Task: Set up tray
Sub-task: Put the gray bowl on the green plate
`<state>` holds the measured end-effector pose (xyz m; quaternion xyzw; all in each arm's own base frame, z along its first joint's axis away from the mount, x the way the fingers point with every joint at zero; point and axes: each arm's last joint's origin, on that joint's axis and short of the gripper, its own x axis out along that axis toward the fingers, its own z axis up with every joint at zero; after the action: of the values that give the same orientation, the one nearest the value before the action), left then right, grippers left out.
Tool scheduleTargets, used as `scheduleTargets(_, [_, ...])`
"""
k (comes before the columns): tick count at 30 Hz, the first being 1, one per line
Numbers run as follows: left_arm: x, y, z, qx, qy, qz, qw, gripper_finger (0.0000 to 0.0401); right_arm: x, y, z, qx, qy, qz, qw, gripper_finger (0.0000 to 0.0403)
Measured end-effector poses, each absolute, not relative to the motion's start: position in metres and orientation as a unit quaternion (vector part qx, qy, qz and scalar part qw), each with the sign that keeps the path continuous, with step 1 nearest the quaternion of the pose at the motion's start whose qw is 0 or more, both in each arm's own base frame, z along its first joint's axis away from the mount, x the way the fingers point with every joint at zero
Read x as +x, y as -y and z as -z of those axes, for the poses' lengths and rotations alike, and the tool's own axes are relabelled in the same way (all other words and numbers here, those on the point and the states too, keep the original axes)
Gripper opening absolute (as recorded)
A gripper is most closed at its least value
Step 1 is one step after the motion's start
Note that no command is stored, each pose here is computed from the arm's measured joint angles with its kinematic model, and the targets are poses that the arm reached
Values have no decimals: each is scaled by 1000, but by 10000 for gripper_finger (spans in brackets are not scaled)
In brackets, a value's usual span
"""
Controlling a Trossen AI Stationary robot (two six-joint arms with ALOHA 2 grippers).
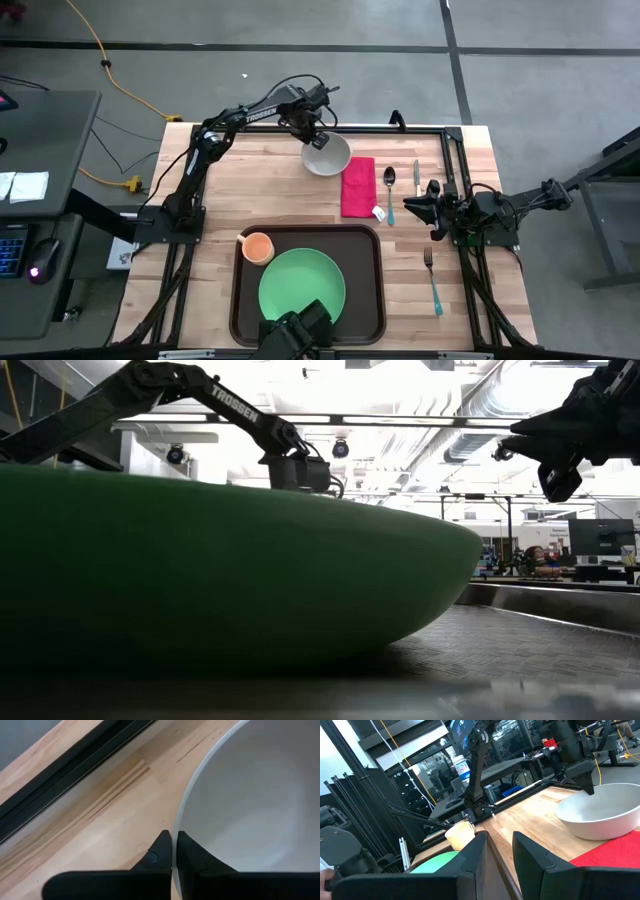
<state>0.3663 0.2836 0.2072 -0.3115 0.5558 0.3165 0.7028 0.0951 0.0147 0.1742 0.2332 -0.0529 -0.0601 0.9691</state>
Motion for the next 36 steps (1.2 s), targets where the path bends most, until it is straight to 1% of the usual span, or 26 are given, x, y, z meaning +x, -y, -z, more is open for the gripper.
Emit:
scheduleTargets(4, [366, -284, -207, -307, -558, -312, 705, 36, 95, -15, -174, 233, 53, 60, 969, 74])
scheduleTargets(11, [366, -284, -207, -300, -561, -305, 709, 15, 95, -15, -174, 233, 53, 60, 969, 74])
scheduleTargets(36, [368, -281, -208, -318, -558, -263, 720, 14, 95, -15, -174, 233, 53, 60, 969, 74])
